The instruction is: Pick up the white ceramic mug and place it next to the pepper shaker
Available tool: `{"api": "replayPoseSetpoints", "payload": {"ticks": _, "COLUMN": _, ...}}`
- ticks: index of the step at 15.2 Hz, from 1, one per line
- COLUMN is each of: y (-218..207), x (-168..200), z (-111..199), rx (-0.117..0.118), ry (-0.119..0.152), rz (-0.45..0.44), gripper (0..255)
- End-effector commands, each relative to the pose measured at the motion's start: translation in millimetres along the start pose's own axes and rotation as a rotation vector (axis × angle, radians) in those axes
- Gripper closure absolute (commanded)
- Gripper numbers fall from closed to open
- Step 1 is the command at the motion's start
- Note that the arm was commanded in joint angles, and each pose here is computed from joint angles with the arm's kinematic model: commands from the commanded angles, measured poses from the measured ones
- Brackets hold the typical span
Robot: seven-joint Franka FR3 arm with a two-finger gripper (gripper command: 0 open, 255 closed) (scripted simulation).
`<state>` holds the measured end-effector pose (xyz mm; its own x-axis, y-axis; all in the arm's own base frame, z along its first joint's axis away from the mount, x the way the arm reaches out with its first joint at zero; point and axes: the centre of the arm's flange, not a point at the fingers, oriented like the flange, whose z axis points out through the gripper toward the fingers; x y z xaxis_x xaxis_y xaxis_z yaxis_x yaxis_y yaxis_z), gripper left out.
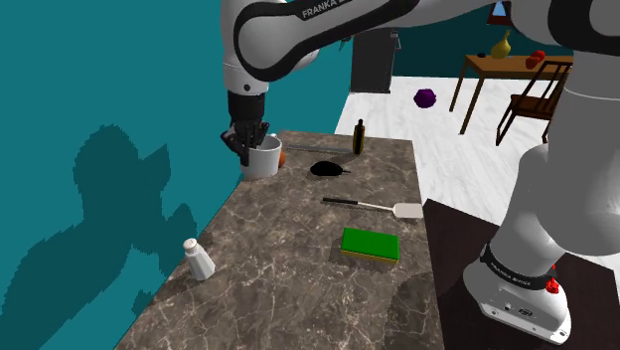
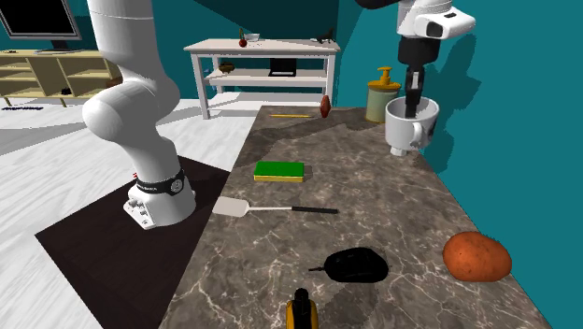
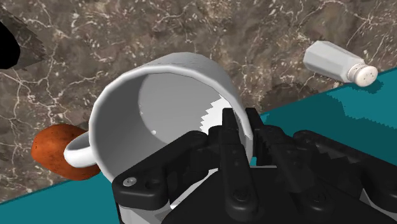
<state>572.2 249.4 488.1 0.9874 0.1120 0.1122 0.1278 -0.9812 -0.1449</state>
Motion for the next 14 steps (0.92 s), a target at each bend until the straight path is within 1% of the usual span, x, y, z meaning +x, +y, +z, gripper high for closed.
{"api": "replayPoseSetpoints", "payload": {"ticks": 1, "y": 1.5, "x": -2.2, "z": 9.8, "rx": 0.0, "ry": 0.001, "rz": 0.0, "gripper": 255}}
{"api": "replayPoseSetpoints", "payload": {"ticks": 14, "y": 11.5, "x": -9.9, "z": 77.3, "rx": 0.0, "ry": 0.001, "rz": 0.0, "gripper": 255}}
